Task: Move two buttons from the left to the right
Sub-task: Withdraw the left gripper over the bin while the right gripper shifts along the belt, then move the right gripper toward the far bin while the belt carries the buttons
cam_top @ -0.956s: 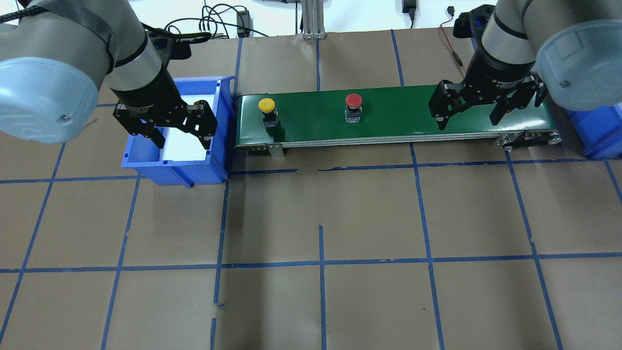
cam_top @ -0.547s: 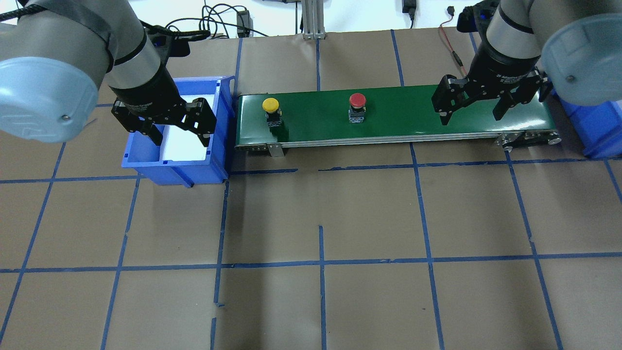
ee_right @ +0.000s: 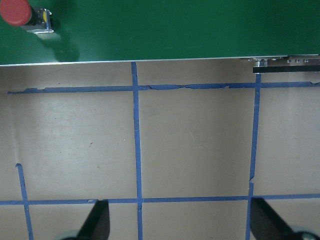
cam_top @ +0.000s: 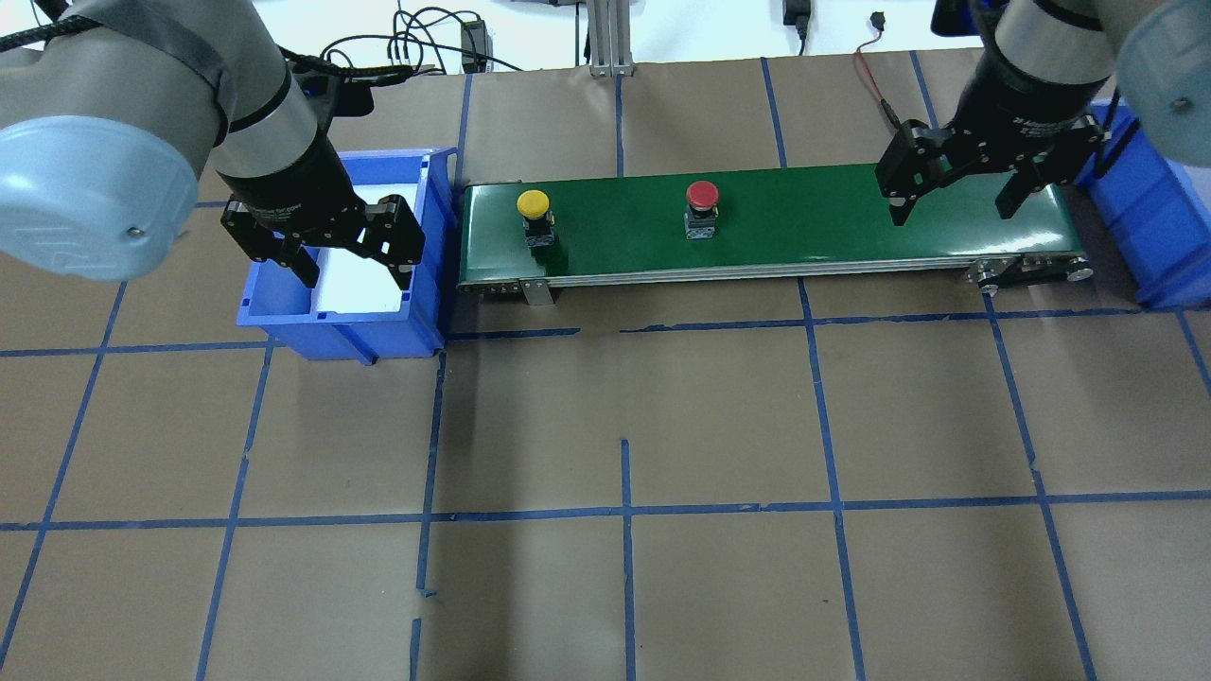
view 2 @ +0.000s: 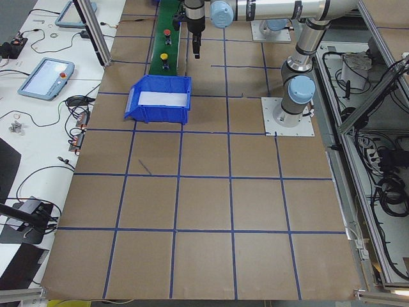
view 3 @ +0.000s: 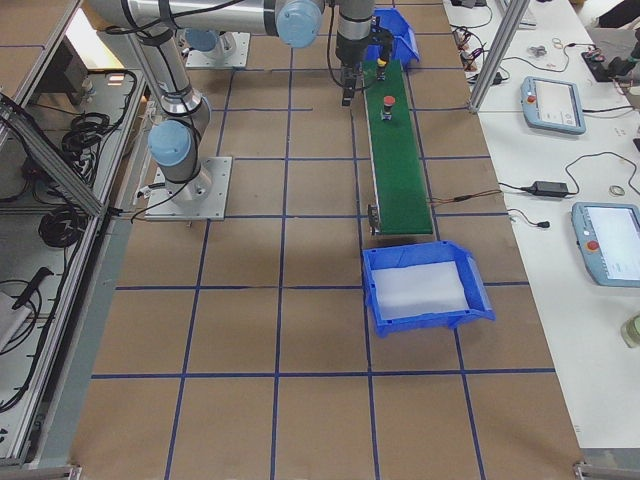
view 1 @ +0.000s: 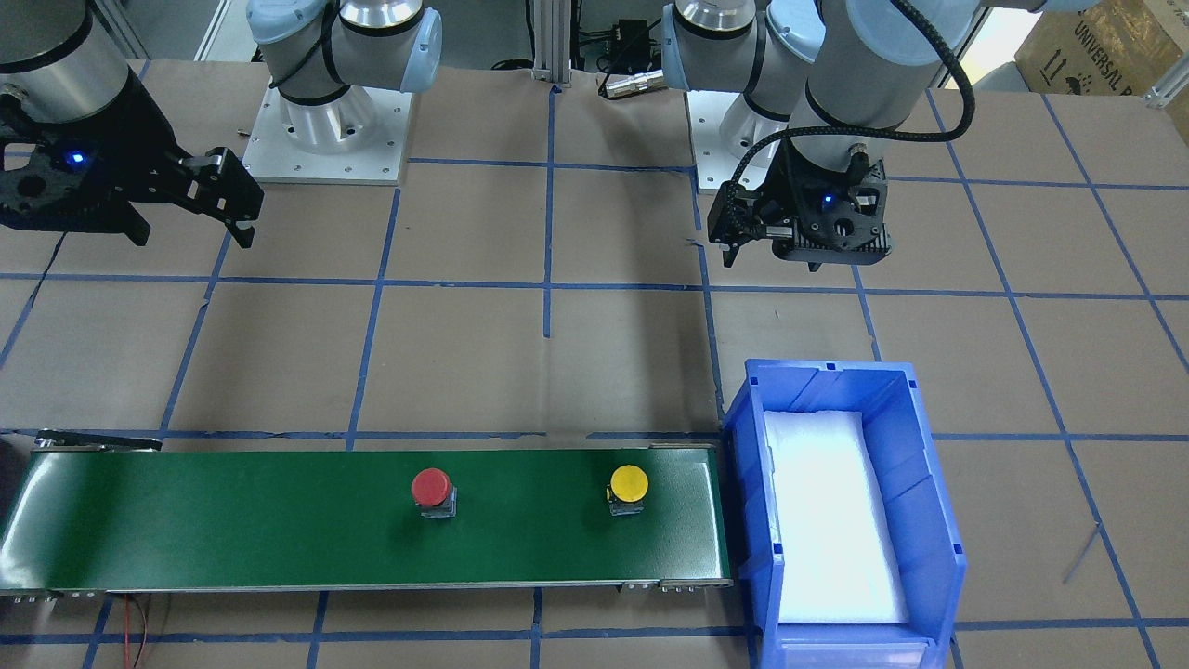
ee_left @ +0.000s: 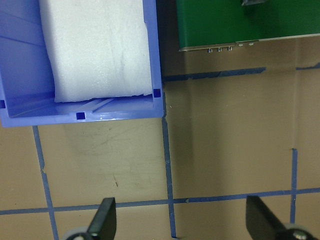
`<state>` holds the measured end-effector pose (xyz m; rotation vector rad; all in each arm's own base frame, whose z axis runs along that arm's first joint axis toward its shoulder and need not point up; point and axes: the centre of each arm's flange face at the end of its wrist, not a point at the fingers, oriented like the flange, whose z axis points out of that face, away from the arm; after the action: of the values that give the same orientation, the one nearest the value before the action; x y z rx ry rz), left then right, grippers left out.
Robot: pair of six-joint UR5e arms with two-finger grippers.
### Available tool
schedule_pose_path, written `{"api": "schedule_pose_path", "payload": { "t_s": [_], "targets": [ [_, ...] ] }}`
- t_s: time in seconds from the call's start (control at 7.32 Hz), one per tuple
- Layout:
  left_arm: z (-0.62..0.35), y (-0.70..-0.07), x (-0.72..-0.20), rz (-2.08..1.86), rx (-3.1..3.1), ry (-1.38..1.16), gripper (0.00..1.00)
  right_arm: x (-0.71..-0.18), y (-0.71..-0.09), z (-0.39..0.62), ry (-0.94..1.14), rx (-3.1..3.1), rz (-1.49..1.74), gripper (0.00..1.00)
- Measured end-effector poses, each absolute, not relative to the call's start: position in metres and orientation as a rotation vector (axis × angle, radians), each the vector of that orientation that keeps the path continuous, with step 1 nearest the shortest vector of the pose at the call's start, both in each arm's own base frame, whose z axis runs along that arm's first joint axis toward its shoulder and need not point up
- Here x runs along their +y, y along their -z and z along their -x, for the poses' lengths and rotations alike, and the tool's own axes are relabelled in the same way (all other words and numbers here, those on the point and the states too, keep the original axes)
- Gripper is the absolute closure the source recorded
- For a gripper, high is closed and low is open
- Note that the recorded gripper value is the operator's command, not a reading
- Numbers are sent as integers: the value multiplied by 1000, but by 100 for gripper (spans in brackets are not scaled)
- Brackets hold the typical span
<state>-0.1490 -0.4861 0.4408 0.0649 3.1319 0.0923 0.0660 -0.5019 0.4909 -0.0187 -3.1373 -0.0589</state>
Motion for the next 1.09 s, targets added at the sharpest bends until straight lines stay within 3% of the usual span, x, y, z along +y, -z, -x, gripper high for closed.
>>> {"api": "schedule_pose_path", "payload": {
  "t_s": [0.82,1.09],
  "targets": [
    [150,-441,-487,-62,3137,-91,6,-482,-487,-149,90,-3088,-223,0],
    [149,-445,-488,-68,3131,-79,5,-491,-479,-130,96,-3096,-194,0]
  ]
}}
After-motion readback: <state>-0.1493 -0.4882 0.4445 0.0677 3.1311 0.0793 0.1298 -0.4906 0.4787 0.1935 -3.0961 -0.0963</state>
